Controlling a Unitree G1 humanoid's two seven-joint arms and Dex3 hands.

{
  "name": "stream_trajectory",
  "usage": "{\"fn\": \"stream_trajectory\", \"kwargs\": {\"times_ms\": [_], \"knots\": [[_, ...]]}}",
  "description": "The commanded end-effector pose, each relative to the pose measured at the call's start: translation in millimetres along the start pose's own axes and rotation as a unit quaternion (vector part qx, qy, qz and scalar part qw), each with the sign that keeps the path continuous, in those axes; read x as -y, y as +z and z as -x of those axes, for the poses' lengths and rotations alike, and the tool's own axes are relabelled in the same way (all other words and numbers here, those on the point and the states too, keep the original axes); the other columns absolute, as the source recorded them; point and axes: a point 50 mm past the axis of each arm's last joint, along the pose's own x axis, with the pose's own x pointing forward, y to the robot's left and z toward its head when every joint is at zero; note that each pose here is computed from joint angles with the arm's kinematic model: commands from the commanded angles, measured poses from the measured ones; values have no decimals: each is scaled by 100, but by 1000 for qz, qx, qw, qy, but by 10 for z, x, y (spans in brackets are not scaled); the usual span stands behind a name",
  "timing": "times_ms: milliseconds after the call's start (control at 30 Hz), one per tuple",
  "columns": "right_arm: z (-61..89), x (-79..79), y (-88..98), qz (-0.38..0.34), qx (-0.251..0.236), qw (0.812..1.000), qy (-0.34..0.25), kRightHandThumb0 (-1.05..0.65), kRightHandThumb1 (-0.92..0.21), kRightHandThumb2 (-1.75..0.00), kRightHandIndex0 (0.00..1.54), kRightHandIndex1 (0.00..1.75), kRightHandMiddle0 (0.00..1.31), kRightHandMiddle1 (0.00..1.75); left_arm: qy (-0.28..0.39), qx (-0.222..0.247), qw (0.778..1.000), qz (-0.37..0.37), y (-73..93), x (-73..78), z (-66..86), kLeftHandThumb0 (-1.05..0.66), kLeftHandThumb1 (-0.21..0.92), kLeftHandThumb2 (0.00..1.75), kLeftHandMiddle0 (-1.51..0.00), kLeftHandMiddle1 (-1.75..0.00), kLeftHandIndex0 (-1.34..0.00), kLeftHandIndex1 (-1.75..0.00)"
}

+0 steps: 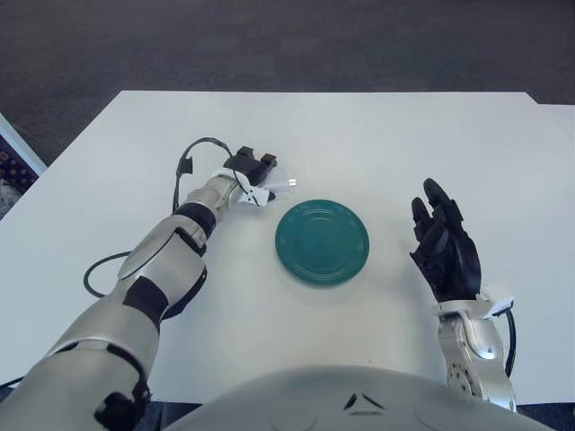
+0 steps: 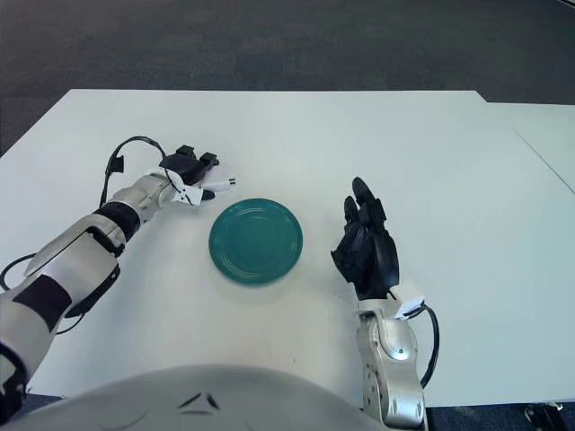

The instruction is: Put the charger into the plate.

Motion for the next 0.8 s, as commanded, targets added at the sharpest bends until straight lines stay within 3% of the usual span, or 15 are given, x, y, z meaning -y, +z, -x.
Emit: {"fn": "stream_trajectory", "kwargs": {"times_ms": [0,67,133,200,300,400,500,600,767], "knots": [[41,-11,56,-17,2,1000,-6,-98,-92,-99,9,1,0,34,-66,-8,998,-9,10,339,67,-105,92,71,0,-135,-24,-89],[61,-12,67,-24,0,1000,-9,-99,-92,-99,10,1,0,35,-68,-9,998,-8,12,363,72,-105,92,70,-1,-136,-25,-96],[79,-14,80,-34,-2,999,-11,-99,-92,-100,10,1,0,36,-71,-11,997,-9,19,385,73,-105,92,68,-8,-155,-25,-115],[91,-15,96,-41,-3,999,-13,-99,-92,-100,11,1,0,37,-72,-11,997,-10,35,397,69,-103,92,60,-25,-167,-24,-150],[101,-15,120,-48,-3,999,-14,-99,-92,-101,11,1,0,38,-63,-8,998,-10,47,402,69,-84,92,47,-45,-172,-40,-167],[108,-11,158,-54,-1,998,-15,-99,-92,-101,12,1,0,38,-38,-2,999,-12,54,371,67,-66,92,42,-57,-174,-52,-172],[109,-10,182,-59,2,998,-14,-98,-92,-101,12,1,0,38,-17,-1,1000,-23,66,370,68,-49,69,79,-65,-174,-45,-174],[110,-9,207,-65,7,998,-15,-98,-92,-101,12,1,0,37,5,-1,999,-36,89,380,69,-44,61,92,-70,-175,-43,-174],[103,0,225,-78,13,997,-21,-97,-92,-101,12,0,0,35,17,-3,999,-37,122,407,70,-41,59,96,-74,-175,-42,-175]]}}
